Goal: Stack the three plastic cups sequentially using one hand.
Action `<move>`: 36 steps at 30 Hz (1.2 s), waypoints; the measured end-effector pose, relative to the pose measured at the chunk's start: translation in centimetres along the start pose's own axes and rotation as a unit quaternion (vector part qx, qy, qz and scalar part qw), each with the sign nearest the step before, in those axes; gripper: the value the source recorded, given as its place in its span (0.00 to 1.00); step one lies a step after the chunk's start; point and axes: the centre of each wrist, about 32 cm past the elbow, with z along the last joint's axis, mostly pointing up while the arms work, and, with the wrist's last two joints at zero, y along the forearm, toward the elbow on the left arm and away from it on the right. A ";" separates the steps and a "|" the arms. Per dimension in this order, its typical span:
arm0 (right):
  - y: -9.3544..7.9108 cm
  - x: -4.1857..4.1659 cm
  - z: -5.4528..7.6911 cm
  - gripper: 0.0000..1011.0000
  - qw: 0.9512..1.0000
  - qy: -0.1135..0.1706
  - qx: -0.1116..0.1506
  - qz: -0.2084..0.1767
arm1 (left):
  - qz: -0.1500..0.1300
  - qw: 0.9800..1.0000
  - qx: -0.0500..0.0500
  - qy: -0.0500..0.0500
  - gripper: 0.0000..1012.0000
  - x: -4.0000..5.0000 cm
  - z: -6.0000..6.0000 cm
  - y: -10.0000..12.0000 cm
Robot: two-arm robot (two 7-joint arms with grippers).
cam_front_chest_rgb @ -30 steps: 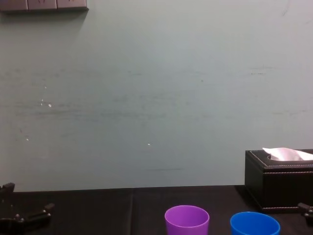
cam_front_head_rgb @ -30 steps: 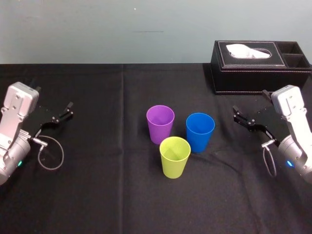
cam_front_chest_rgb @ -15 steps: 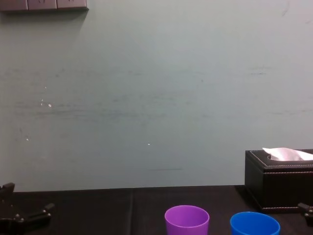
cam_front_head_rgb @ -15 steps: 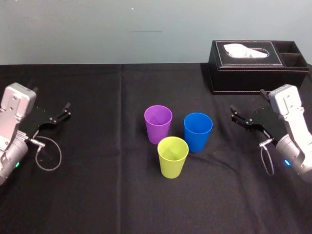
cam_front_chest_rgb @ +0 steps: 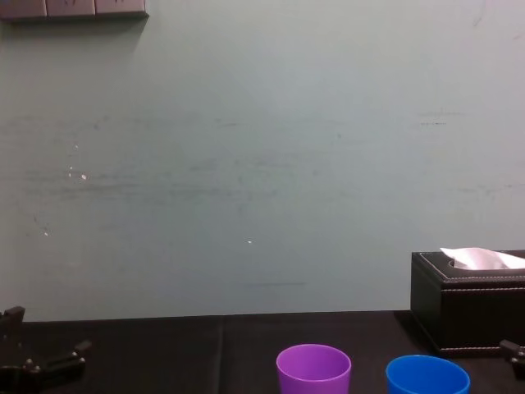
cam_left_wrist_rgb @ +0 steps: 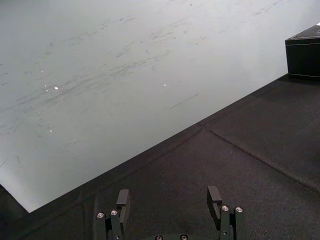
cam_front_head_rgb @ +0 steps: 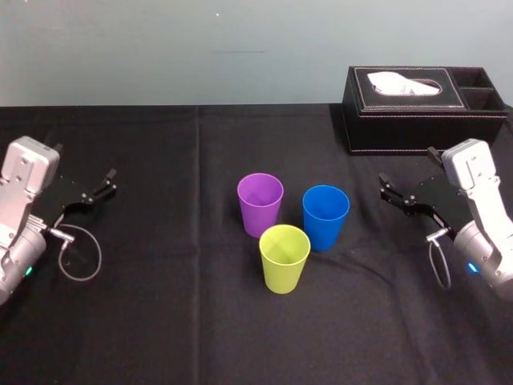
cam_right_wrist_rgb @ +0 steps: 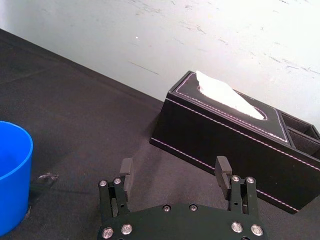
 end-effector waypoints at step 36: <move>-7.9 -3.66 0.1 0.99 0.985 0.117 -0.003 0.126 | 0.000 1.000 0.000 0.000 1.00 0.00 0.0 0.0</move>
